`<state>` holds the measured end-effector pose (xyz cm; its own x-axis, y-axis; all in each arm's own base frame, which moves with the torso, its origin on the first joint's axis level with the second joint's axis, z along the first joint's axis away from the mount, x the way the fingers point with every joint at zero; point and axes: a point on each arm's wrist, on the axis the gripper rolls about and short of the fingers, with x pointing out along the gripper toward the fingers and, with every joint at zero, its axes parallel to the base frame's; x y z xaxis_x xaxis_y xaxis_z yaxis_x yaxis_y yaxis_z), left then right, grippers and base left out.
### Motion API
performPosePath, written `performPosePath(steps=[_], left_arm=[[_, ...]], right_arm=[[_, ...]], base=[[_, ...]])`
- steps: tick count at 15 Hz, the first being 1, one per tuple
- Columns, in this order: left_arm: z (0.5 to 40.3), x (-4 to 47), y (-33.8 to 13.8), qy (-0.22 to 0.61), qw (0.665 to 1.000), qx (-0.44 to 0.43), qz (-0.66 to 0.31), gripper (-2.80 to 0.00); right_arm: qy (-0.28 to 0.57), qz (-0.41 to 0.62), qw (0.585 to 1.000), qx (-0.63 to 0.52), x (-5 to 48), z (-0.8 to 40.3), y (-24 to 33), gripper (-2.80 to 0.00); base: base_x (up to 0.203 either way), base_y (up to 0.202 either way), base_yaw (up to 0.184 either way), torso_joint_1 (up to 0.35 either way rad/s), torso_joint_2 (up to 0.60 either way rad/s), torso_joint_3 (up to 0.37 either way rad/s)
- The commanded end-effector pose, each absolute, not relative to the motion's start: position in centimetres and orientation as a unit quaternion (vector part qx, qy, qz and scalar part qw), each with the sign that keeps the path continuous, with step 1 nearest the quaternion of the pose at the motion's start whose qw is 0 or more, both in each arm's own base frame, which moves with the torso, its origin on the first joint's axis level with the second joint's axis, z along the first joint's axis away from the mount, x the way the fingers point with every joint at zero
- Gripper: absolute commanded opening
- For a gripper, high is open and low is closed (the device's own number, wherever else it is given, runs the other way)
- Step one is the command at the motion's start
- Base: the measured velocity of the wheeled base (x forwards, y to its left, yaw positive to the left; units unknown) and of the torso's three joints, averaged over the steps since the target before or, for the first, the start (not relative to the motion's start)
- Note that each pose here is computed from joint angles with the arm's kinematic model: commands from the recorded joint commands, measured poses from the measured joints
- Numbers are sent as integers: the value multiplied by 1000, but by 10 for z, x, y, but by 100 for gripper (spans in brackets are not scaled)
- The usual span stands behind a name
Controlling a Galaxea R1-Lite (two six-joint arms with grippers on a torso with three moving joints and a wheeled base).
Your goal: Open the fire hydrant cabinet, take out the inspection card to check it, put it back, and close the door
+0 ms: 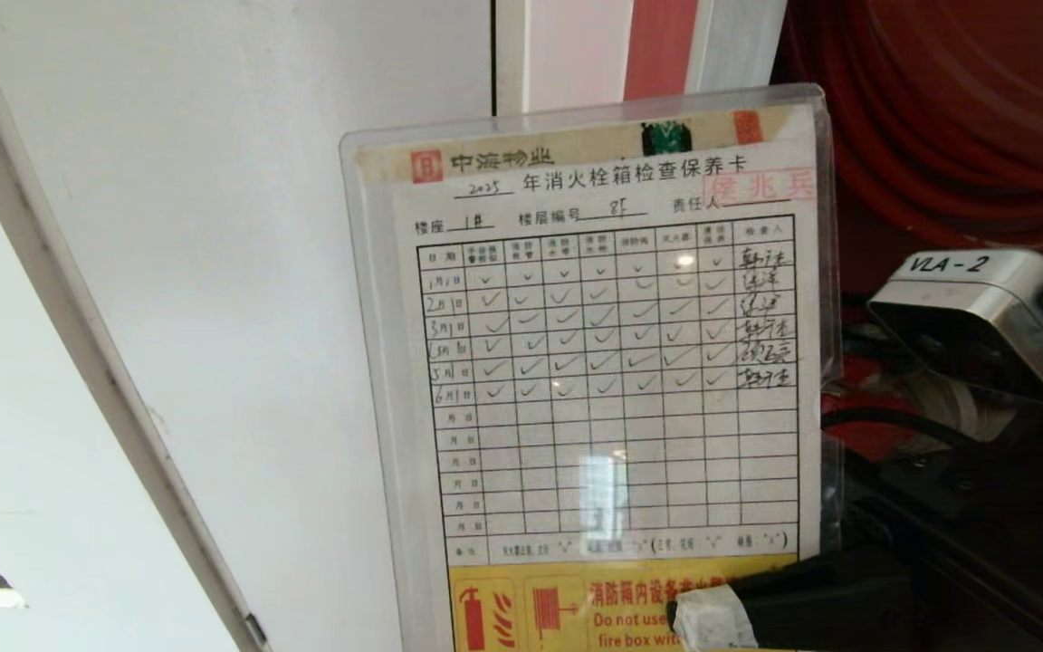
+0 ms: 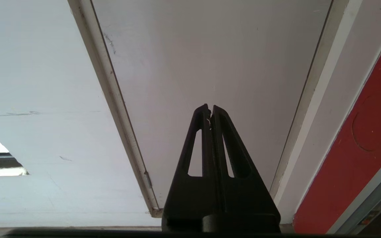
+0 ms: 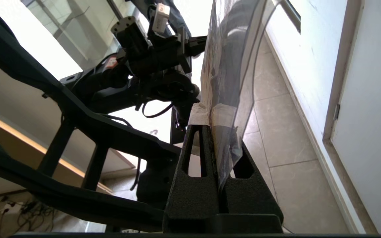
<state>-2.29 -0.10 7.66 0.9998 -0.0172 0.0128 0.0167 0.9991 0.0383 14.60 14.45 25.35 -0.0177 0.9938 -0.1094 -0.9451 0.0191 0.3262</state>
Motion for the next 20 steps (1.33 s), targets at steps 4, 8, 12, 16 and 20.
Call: performPosePath(steps=[4, 8, 12, 16, 20], left_arm=[[75, -22, -1, -4, 1000, 19, -8, -280], [75, -22, -1, -4, 1000, 19, -8, -280], [75, -22, -1, -4, 1000, 19, -8, -280], [75, -22, -1, -4, 1000, 19, -8, -280], [75, -22, -1, -4, 1000, 19, -8, -280]], right_arm=[[142, 709, 686, 81, 132, 263, 140, -280], [136, 713, 683, 81, 126, 265, 136, -280], [135, 715, 682, 80, 126, 266, 138, -280], [132, 713, 684, 78, 134, 269, 146, -280], [143, 716, 679, 75, 141, 268, 166, -280]], base=[[0, 0, 0, 0, 0, 0], [0, 0, 0, 0, 0, 0], [0, 0, 0, 0, 0, 0], [0, 0, 0, 0, 0, 0], [0, 0, 0, 0, 0, 0]])
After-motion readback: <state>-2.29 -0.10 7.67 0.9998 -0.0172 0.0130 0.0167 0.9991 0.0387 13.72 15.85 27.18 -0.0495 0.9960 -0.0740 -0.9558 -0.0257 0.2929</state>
